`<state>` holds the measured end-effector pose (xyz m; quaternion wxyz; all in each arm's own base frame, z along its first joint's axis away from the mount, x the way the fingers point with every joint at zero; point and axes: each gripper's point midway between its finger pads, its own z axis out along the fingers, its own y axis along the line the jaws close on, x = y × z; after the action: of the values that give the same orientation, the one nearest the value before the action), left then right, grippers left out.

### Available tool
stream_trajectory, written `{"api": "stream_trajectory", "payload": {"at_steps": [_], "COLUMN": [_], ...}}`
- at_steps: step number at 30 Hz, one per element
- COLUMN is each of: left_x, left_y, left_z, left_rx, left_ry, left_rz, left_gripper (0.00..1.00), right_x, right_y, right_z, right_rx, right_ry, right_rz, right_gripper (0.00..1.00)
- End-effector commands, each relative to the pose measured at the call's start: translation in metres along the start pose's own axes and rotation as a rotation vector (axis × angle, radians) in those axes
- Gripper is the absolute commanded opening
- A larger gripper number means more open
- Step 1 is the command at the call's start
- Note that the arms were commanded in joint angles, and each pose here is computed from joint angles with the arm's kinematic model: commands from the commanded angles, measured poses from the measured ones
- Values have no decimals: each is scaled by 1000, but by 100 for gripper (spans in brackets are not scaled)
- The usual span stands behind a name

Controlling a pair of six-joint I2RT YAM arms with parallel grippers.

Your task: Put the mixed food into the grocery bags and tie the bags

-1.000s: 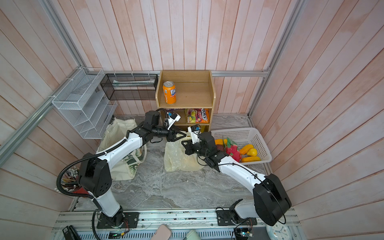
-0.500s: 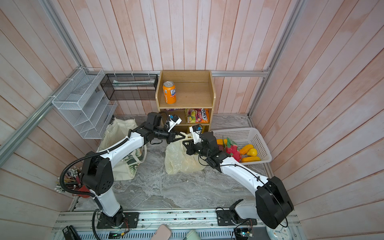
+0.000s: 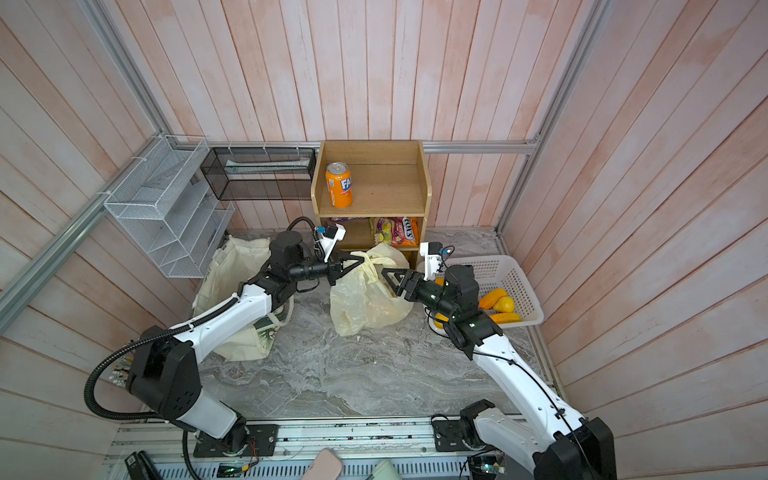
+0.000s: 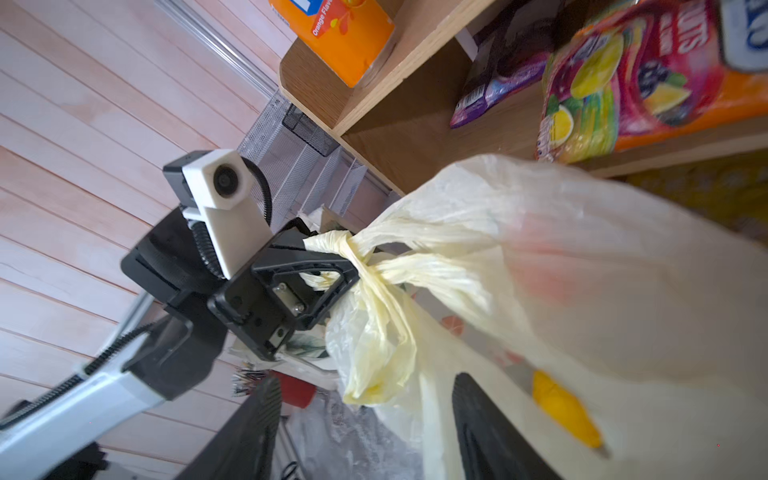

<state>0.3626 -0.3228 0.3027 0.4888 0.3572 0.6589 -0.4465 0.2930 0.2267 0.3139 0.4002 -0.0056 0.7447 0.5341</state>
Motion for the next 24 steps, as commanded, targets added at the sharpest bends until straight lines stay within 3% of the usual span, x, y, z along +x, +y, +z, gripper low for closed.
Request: {"api": "stream_trajectory", "payload": {"at_steps": [1,10,24], "left_x": [-15,-13,-8], "left_y": [-2,-7,-28], "left_z": [2,5,7], "left_rx": [-50,-68,-2], "left_ry": [-65,-52,-45], "left_rz": [62,90,131], "left_gripper": [0,0,0], "right_x": [-4,-4,-17], "right_y": [27,43,25], "right_z": [4,18,40], "right_rx": [-102,-160,-173], "right_ry": [4,-21,-84], "right_rz": [136,225,324], "right_gripper": [74,77,77]}}
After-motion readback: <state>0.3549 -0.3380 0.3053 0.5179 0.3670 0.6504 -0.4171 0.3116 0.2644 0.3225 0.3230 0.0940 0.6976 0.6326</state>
